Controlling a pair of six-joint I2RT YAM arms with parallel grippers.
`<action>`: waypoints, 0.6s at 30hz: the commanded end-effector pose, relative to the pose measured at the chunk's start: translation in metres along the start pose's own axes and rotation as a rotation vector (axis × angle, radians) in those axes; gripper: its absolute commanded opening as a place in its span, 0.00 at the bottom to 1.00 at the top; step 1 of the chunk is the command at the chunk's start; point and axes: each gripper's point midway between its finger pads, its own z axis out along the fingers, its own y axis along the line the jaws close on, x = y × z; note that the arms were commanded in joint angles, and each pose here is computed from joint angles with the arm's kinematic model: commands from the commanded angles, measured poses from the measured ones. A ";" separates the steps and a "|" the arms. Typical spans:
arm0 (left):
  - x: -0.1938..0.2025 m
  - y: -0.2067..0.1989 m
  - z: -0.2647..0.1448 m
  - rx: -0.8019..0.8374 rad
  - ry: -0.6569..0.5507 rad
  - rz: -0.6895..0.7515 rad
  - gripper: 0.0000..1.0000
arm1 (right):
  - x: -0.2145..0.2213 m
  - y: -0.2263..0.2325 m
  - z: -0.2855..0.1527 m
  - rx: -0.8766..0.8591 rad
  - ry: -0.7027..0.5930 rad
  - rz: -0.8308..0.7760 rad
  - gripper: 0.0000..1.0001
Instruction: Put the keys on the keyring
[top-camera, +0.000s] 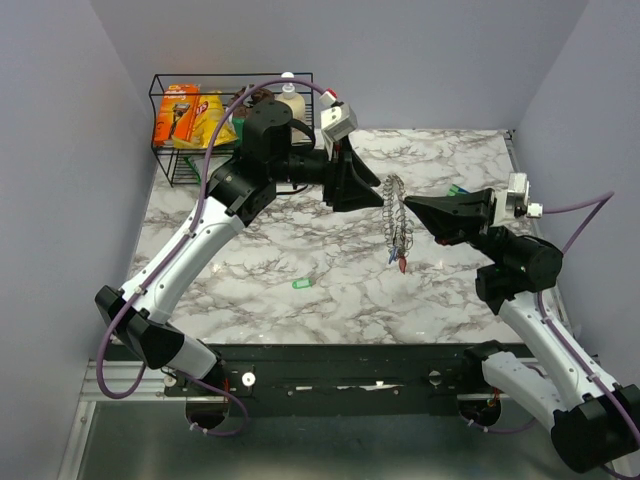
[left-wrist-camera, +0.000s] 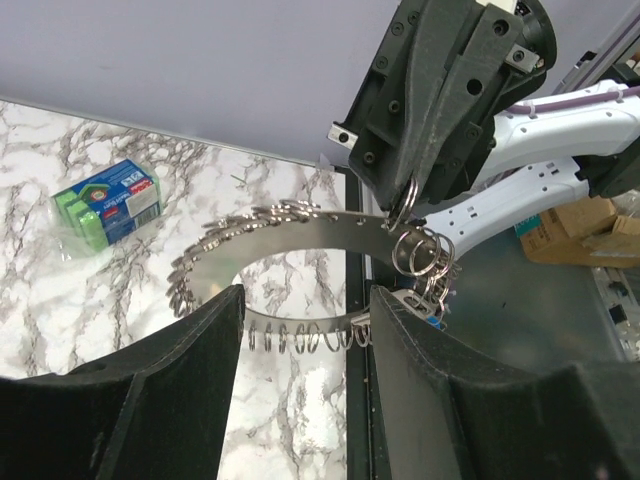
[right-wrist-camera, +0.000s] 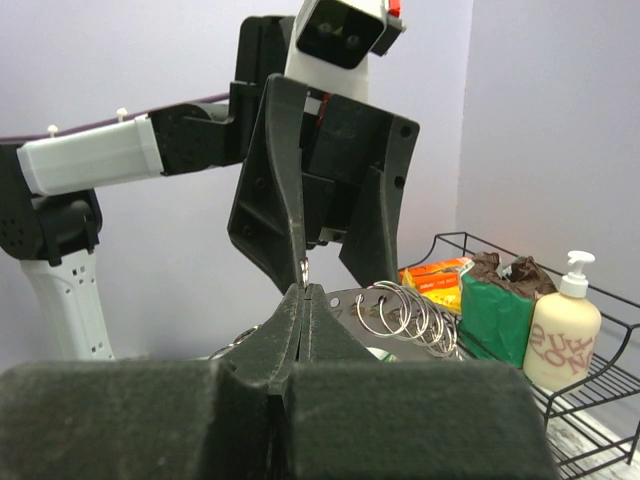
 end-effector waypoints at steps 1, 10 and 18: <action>-0.008 -0.021 -0.003 0.063 -0.025 0.083 0.60 | -0.031 0.006 0.003 0.001 -0.139 -0.026 0.01; -0.015 -0.031 0.000 0.106 -0.067 0.116 0.58 | -0.029 0.007 0.004 -0.025 -0.157 0.034 0.01; -0.027 -0.040 -0.001 0.140 -0.129 0.165 0.56 | -0.027 0.007 0.003 -0.023 -0.156 0.039 0.01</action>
